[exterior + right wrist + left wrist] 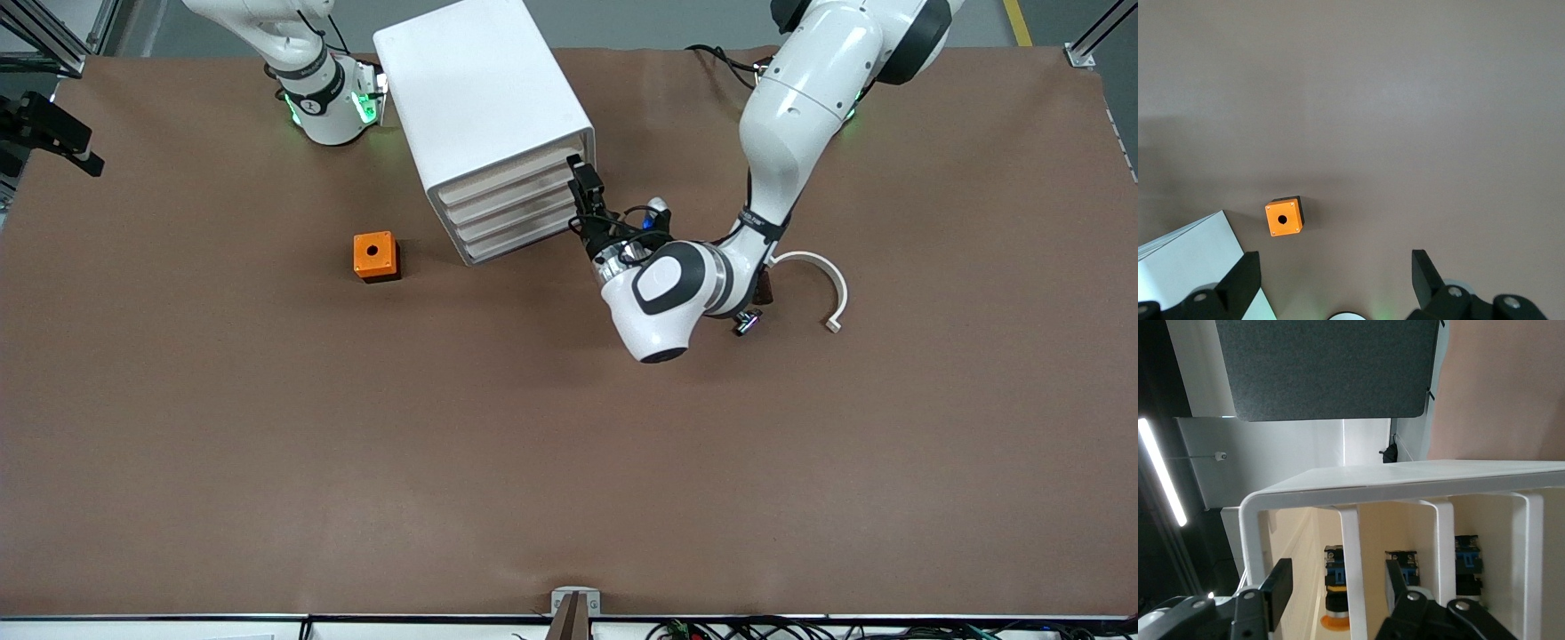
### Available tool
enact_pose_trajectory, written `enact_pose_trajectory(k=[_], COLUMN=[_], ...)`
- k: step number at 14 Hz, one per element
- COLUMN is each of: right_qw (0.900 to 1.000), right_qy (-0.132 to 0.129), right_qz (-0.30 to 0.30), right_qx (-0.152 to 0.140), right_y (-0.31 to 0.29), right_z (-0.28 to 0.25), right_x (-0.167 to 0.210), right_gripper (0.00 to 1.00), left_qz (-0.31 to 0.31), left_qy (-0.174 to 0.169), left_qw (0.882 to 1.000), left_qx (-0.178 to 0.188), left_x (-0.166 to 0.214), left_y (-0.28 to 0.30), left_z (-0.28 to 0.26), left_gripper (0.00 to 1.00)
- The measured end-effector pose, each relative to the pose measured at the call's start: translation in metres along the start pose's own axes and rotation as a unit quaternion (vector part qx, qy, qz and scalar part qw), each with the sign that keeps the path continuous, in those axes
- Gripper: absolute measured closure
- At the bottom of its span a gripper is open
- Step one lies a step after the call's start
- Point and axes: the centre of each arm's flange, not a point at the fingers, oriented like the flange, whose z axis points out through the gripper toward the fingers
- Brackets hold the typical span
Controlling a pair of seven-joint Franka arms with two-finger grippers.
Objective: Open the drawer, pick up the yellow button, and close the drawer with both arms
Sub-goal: 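Pull the drawer out of the cabinet with the left gripper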
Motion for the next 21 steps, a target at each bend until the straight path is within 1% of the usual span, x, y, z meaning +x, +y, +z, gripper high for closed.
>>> enact_pose_trajectory(k=[2, 5, 6, 8, 9, 10, 11, 12, 13, 14, 15, 16, 17, 21], right_qw=[1.000, 1.000, 1.000, 1.000, 1.000, 1.000, 1.000, 1.000, 1.000, 1.000, 1.000, 1.000, 1.000, 1.000], right_qy=[0.000, 0.000, 0.000, 0.000, 0.000, 0.000, 0.000, 0.000, 0.000, 0.000, 0.000, 0.000, 0.000, 0.003], right_qz=[0.000, 0.000, 0.000, 0.000, 0.000, 0.000, 0.000, 0.000, 0.000, 0.000, 0.000, 0.000, 0.000, 0.000], right_qx=[0.000, 0.000, 0.000, 0.000, 0.000, 0.000, 0.000, 0.000, 0.000, 0.000, 0.000, 0.000, 0.000, 0.000], right_y=[0.000, 0.000, 0.000, 0.000, 0.000, 0.000, 0.000, 0.000, 0.000, 0.000, 0.000, 0.000, 0.000, 0.000], right_z=[0.000, 0.000, 0.000, 0.000, 0.000, 0.000, 0.000, 0.000, 0.000, 0.000, 0.000, 0.000, 0.000, 0.000], right_x=[0.000, 0.000, 0.000, 0.000, 0.000, 0.000, 0.000, 0.000, 0.000, 0.000, 0.000, 0.000, 0.000, 0.002], right_gripper=[0.00, 0.00, 0.00, 0.00, 0.00, 0.00, 0.00, 0.00, 0.00, 0.00, 0.00, 0.00, 0.00, 0.00], left_qz=[0.000, -0.005, -0.006, -0.009, -0.010, -0.012, -0.014, -0.017, -0.021, -0.023, -0.023, -0.023, -0.025, -0.026], left_qy=[0.009, 0.019, 0.022, 0.030, 0.035, 0.038, 0.040, 0.041, 0.041, 0.041, 0.041, 0.042, 0.042, 0.040], left_qw=[1.000, 1.000, 1.000, 0.999, 0.999, 0.999, 0.999, 0.999, 0.999, 0.999, 0.999, 0.999, 0.999, 0.999], left_qx=[0.000, 0.003, 0.004, 0.006, 0.007, 0.008, 0.010, 0.012, 0.014, 0.015, 0.015, 0.016, 0.019, 0.018], left_x=[-0.005, -0.007, -0.008, -0.010, -0.011, -0.011, -0.011, -0.009, -0.007, -0.006, -0.006, -0.006, -0.006, -0.006], left_y=[0.000, 0.004, 0.005, 0.007, 0.008, 0.008, 0.010, 0.013, 0.015, 0.017, 0.017, 0.016, 0.015, 0.015], left_z=[0.011, 0.026, 0.030, 0.040, 0.046, 0.051, 0.054, 0.056, 0.057, 0.057, 0.057, 0.058, 0.057, 0.056], left_gripper=[0.37, 0.40, 0.46, 0.50, 0.50, 0.57, 0.62, 0.62, 0.70, 0.81, 0.81, 0.85, 0.93, 0.93])
